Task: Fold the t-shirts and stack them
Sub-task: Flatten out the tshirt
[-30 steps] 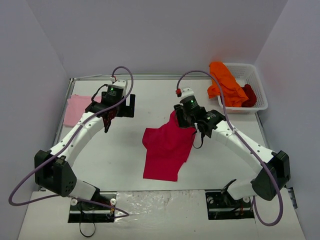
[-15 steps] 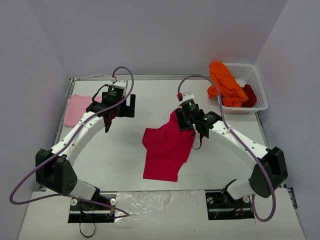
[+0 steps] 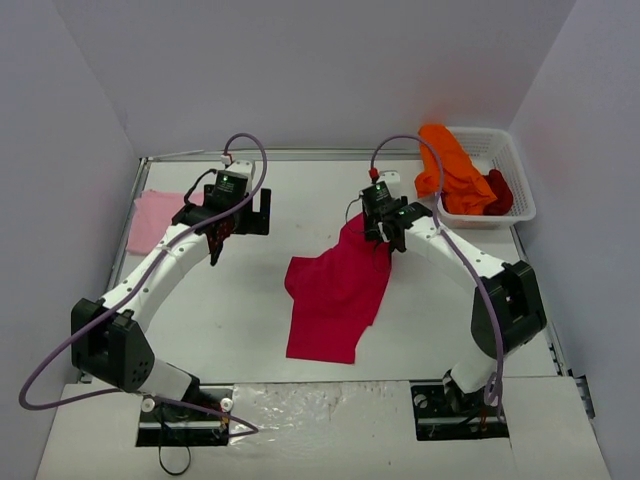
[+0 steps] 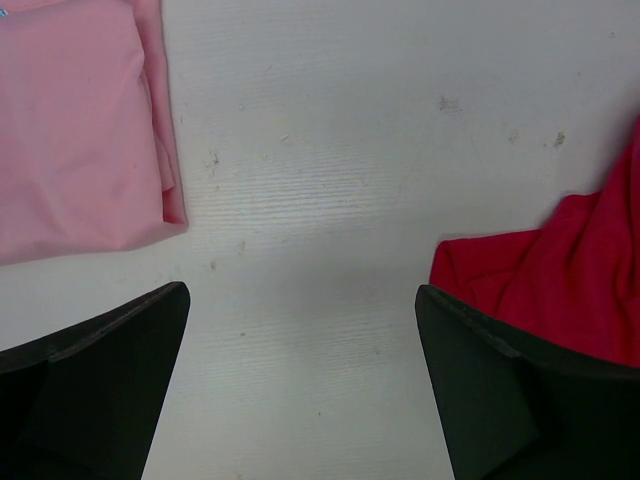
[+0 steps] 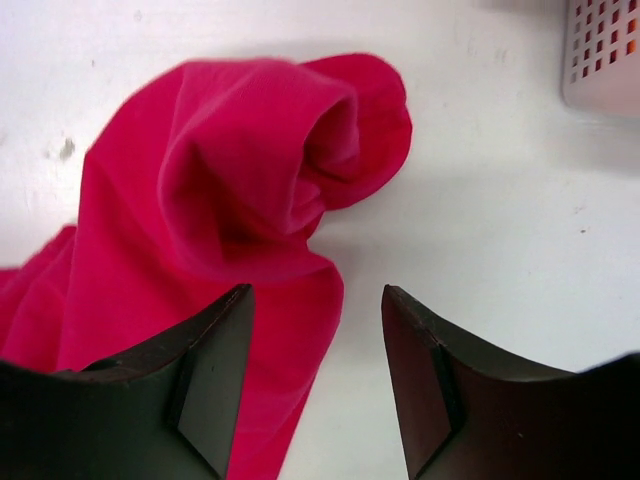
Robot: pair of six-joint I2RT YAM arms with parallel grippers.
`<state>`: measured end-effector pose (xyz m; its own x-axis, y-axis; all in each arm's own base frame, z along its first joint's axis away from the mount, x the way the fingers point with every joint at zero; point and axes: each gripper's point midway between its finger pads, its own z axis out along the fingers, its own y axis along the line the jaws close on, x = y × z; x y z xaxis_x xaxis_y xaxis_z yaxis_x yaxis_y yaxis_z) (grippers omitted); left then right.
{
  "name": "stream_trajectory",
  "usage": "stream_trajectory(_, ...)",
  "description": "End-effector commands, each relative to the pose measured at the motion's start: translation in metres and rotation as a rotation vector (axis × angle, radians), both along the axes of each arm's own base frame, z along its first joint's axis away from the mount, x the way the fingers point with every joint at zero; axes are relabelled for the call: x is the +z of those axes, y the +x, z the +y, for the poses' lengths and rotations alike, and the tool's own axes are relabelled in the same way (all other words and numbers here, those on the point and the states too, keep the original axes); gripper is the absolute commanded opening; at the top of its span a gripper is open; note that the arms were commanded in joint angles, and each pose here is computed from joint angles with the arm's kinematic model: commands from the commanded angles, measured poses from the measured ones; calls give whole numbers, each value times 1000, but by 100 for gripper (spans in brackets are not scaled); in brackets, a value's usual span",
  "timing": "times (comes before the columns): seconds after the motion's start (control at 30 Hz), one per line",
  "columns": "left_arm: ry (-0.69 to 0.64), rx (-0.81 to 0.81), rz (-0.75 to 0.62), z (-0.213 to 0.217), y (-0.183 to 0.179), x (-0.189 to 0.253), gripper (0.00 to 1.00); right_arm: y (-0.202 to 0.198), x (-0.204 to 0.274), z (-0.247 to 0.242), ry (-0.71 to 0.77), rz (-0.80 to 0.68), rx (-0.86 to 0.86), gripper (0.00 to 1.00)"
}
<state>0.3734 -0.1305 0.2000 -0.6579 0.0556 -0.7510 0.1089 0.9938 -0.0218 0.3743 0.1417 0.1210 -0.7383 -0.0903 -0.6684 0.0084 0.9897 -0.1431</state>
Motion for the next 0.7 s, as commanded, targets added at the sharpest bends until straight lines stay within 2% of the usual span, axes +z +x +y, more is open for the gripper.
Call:
stream_trajectory(0.0, -40, 1, -63, -3, 0, 25, 97, 22, 15, -17, 19, -64, -132, 49)
stream_trajectory(0.33, -45, 0, -65, -4, 1, 25, 97, 50, 16, -32, 106, -64, -207, 46)
stream_trajectory(0.5, -48, -3, -62, -5, 1, 25, 97, 65, -11, -41, 119, -7, -250, 45)
stream_trajectory(0.67, -46, -6, -56, -5, 0, 24, 97, 72, -44, -48, 63, 51, -277, 44)
